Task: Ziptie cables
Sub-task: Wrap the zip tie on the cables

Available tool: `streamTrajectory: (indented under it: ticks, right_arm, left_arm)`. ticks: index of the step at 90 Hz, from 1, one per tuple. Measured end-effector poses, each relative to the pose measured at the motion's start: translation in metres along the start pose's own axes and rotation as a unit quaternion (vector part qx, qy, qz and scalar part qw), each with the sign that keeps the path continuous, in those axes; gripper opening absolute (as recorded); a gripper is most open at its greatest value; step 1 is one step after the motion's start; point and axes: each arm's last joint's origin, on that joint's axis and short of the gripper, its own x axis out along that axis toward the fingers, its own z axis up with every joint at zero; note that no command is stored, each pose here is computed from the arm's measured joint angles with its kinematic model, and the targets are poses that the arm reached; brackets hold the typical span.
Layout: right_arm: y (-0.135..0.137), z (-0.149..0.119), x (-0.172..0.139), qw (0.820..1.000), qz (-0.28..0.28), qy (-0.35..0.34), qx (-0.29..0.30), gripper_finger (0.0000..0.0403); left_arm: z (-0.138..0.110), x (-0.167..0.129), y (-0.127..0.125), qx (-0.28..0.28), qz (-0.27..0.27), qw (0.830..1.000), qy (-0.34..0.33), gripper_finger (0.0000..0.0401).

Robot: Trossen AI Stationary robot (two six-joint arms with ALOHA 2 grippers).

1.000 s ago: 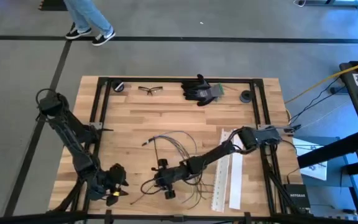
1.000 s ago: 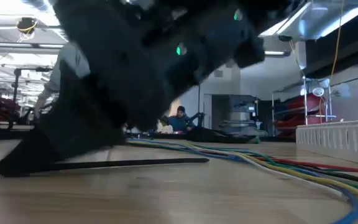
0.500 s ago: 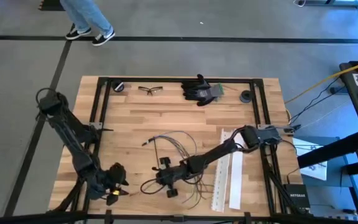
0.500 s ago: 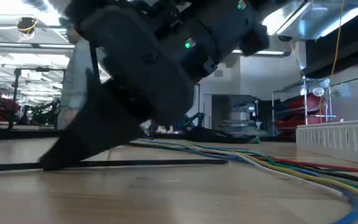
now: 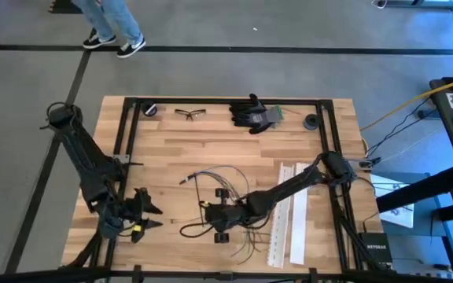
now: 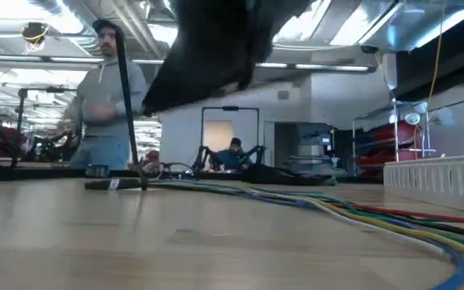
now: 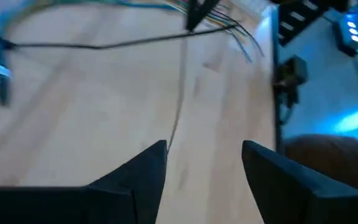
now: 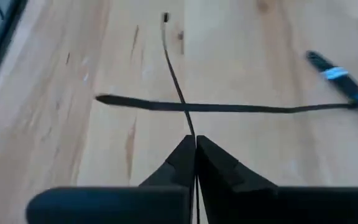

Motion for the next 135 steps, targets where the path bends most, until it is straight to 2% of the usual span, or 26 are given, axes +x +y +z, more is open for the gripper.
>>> streamTrajectory:
  ticks: [19,30,43,60,69,82,93,119,135]
  right_arm:
    - [-0.002,-0.001,-0.02,0.995,-0.05,-0.041,0.079,0.0]
    - [-0.002,-0.006,-0.024,0.992,-0.059,-0.053,0.099,0.0]
    - [-0.001,-0.01,-0.02,0.991,-0.022,-0.067,0.118,0.0]
    - [-0.002,-0.032,0.0,0.985,0.006,-0.081,0.155,0.0]
    - [-0.003,-0.044,0.011,0.985,0.01,-0.079,0.151,0.0]
    - [-0.002,-0.064,0.032,0.994,0.011,-0.045,0.101,0.0]
    - [-0.005,-0.075,0.047,0.997,0.029,-0.015,0.077,0.0]
    - [-0.012,-0.078,0.053,0.996,0.072,0.035,0.047,0.0]
    - [-0.01,-0.06,0.049,0.995,0.07,0.07,0.018,0.0]
  left_arm:
    - [-0.002,0.004,0.002,0.011,0.03,0.999,-0.031,0.0194]
    - [-0.005,0.008,0.001,0.019,0.041,0.998,-0.037,0.0194]
    - [-0.007,0.011,0.0,0.018,0.044,0.998,-0.037,0.0194]
    - [-0.015,0.02,-0.006,-0.003,0.039,0.999,-0.037,0.0194]
    - [-0.023,0.028,-0.008,-0.004,0.049,0.998,-0.029,0.0194]
    - [-0.035,0.039,-0.007,-0.005,0.069,0.998,-0.01,0.0194]
    - [-0.041,0.046,-0.01,-0.017,0.065,0.998,-0.004,0.0194]
    - [-0.05,0.061,-0.013,-0.023,0.061,0.998,0.015,0.0194]
    - [-0.047,0.064,-0.01,-0.029,0.071,0.997,0.013,0.0194]
